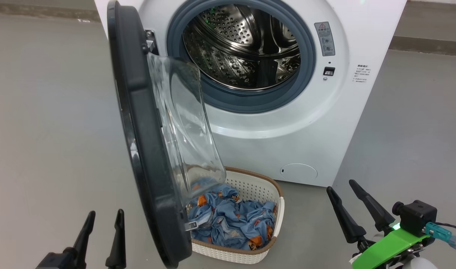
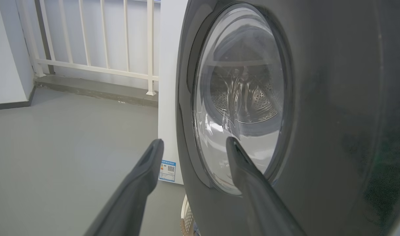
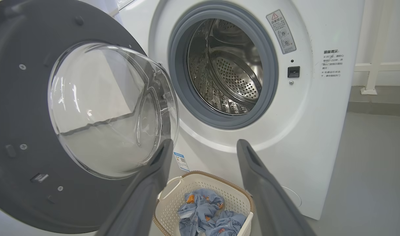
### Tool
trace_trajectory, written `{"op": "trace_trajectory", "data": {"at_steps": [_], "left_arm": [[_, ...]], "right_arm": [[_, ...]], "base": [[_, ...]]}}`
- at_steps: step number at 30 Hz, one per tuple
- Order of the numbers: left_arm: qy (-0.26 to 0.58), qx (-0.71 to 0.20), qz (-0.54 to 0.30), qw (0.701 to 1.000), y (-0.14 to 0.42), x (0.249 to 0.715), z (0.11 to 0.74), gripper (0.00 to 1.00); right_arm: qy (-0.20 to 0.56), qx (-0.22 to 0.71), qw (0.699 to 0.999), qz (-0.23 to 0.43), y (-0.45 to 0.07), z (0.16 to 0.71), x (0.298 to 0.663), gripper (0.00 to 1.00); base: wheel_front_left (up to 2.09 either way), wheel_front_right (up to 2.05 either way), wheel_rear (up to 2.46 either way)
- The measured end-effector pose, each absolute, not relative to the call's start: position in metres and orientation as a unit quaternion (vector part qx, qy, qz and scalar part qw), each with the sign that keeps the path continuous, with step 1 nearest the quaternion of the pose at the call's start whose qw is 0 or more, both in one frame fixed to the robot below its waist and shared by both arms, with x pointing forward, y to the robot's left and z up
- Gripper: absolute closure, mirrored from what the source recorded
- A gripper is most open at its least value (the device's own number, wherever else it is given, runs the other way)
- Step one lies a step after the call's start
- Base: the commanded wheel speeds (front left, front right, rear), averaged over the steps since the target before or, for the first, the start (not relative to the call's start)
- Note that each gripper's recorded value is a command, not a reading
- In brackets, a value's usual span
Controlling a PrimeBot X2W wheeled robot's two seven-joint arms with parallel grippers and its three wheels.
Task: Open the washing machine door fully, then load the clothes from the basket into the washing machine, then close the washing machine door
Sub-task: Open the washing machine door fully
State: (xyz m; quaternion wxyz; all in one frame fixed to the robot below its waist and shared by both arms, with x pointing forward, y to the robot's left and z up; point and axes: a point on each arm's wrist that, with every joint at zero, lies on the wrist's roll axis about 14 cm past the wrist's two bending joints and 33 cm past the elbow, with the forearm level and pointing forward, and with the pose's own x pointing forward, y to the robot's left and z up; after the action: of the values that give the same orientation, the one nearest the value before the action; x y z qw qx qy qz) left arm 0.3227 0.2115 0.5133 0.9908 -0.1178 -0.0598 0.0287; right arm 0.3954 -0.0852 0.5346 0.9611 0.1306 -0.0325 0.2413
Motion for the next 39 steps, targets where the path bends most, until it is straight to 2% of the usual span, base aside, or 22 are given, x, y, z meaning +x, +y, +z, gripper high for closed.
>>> {"op": "trace_trajectory", "data": {"at_steps": [38,39], "left_arm": [[-0.057,-0.117,0.045,0.990,0.220,0.317,0.510,0.00],[-0.057,-0.117,0.046,0.990,0.220,0.317,0.510,0.16]], "right_arm": [[-0.030,0.124,0.967,0.221,-0.095,0.529,0.404,0.00],[-0.030,0.124,0.967,0.221,-0.095,0.529,0.404,0.00]], "base": [[0.00,0.00,0.00],[0.00,0.00,0.00]]}}
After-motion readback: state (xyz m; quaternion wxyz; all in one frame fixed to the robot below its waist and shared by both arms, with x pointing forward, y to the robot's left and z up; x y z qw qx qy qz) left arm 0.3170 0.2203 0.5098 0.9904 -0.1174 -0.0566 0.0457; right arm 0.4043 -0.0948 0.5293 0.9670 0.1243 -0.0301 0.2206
